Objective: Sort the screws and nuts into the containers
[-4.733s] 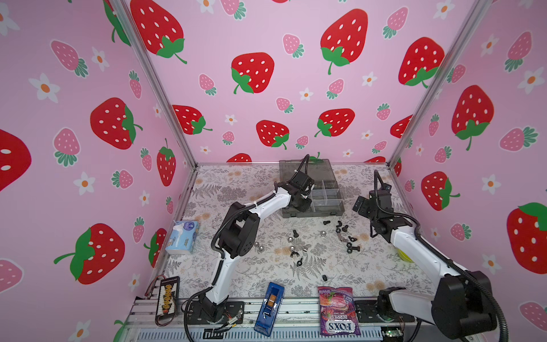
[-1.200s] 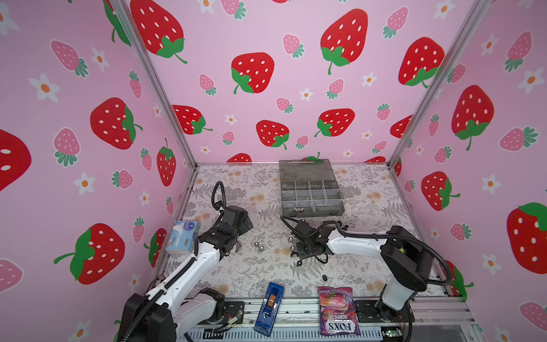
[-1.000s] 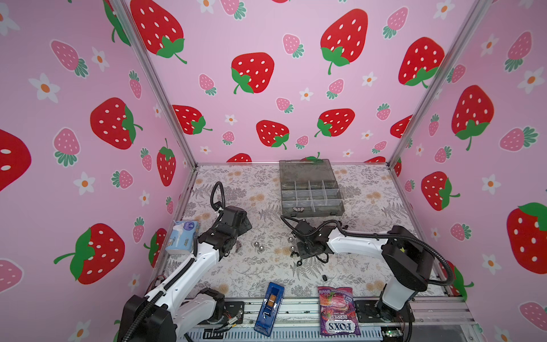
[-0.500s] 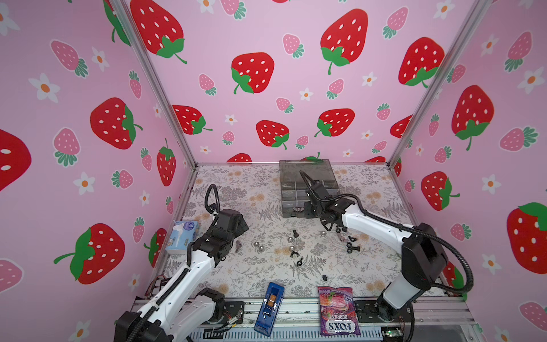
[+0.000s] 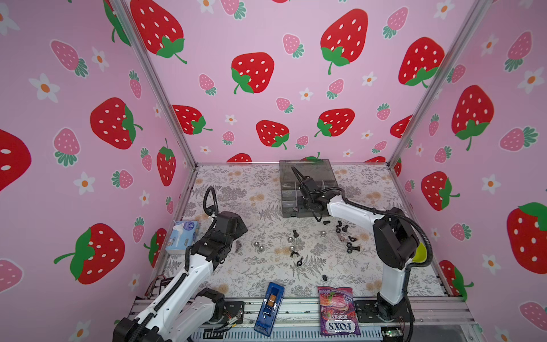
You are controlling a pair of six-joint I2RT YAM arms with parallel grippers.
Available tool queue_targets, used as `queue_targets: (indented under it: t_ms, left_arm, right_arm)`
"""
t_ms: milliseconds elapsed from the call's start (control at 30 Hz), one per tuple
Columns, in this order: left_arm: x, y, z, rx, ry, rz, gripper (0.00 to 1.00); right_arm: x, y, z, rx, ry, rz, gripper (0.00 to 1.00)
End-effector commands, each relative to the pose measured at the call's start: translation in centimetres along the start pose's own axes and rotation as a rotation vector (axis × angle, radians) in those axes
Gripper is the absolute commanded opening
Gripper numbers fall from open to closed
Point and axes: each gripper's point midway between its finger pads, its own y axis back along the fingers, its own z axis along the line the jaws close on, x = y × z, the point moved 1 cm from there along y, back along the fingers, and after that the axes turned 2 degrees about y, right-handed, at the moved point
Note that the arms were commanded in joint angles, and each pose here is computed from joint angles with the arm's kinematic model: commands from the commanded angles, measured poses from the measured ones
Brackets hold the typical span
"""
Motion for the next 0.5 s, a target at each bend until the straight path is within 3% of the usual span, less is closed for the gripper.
queue_targets:
  t_ms: [0,300,467]
  left_arm:
    - [-0.3,0.1,1.2,-0.049,0.02,-0.026,0.99]
    - [-0.2,-0.1,1.6,-0.062,0.059,-0.019,0.99]
    - [0.2,-0.2,1.9,-0.079,0.045,-0.001,0.99]
  right_arm:
    - [-1.0,-0.2,-0.2,0.0,0.006,-0.015,0.02]
    - [0.0,-1.7,-0.7,0.022,0.021,0.02,0.03]
    - [0.4,-2.4,-0.7,0.027,0.028,0.033,0.08]
